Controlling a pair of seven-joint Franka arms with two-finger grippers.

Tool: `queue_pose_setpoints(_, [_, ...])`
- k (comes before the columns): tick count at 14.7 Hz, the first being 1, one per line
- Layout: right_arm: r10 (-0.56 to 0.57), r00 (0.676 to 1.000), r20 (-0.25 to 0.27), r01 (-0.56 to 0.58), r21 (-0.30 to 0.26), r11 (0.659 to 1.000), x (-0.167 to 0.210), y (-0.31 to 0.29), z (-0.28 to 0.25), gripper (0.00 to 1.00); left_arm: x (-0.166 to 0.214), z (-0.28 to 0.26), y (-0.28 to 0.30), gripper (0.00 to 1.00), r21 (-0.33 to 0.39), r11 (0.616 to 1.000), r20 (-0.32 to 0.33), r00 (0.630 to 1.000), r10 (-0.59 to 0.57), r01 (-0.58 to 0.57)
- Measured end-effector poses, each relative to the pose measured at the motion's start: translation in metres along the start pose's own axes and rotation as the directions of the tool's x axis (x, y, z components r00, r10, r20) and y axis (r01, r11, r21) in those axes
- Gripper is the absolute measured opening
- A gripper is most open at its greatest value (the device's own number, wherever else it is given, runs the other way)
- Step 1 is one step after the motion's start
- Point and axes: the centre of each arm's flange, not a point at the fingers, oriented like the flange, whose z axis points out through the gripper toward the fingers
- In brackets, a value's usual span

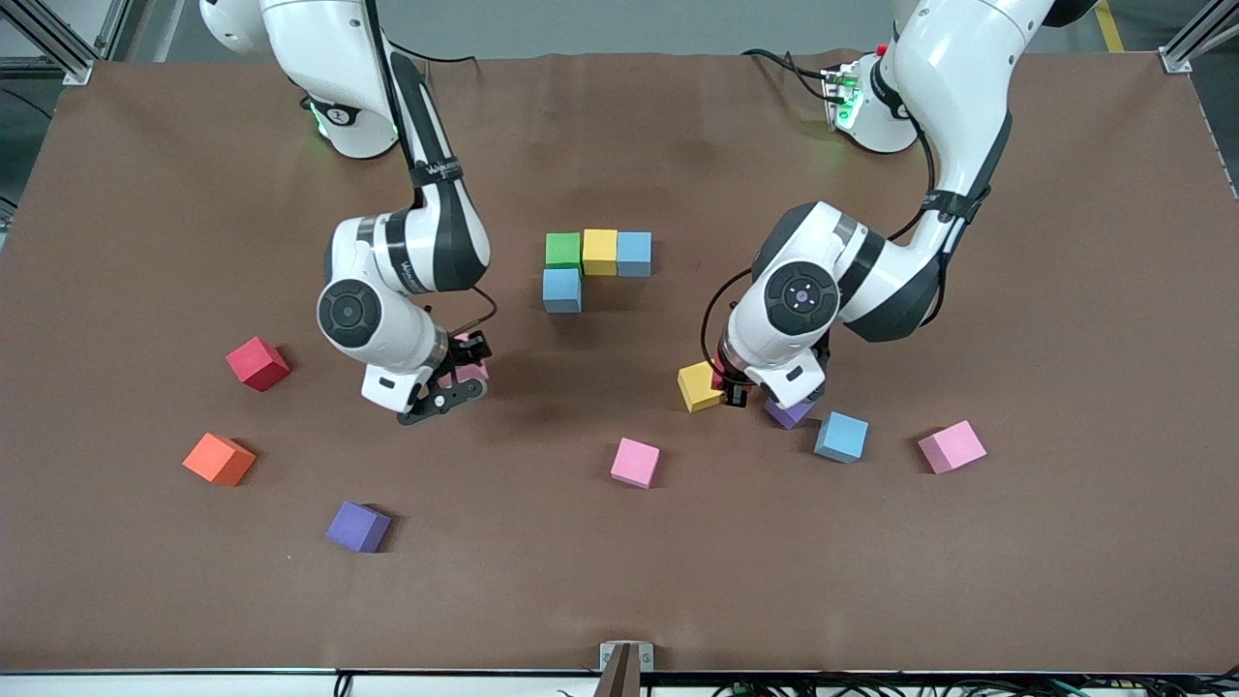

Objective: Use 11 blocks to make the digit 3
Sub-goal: 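Lift the pink cube and carry it toward the placed cyan cube, then set the pink cube beside the cyan cube and open the right gripper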

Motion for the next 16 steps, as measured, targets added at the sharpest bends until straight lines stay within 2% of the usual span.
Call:
queue_pose_setpoints(2, [0.079,0.997,0.001,-0.079,0.031,0.996,0.003,-0.012,0.011,0.59,-0.001,0.000,0.000,0.60,0.008,0.999,0.014,0.999,-0.049,0.049])
queue_pose_setpoints(7, [0.223,0.975,-0.002,-0.223,0.009,0.975,-0.003,-0.070,0.030,0.59,-0.002,0.000,-0.001,0.60,0.018,0.995,0.037,0.994,-0.103,0.102])
queue_pose_setpoints(11, [0.282,0.959,0.017,-0.282,0.002,0.959,-0.009,-0.094,0.045,0.59,-0.005,-0.006,0.006,0.60,-0.042,0.992,0.075,0.991,-0.115,0.119])
queue_pose_setpoints(16, [0.304,0.953,0.021,-0.304,-0.008,0.953,-0.012,-0.108,0.066,0.59,-0.010,-0.006,0.009,0.60,-0.085,0.989,0.102,0.989,-0.109,0.118])
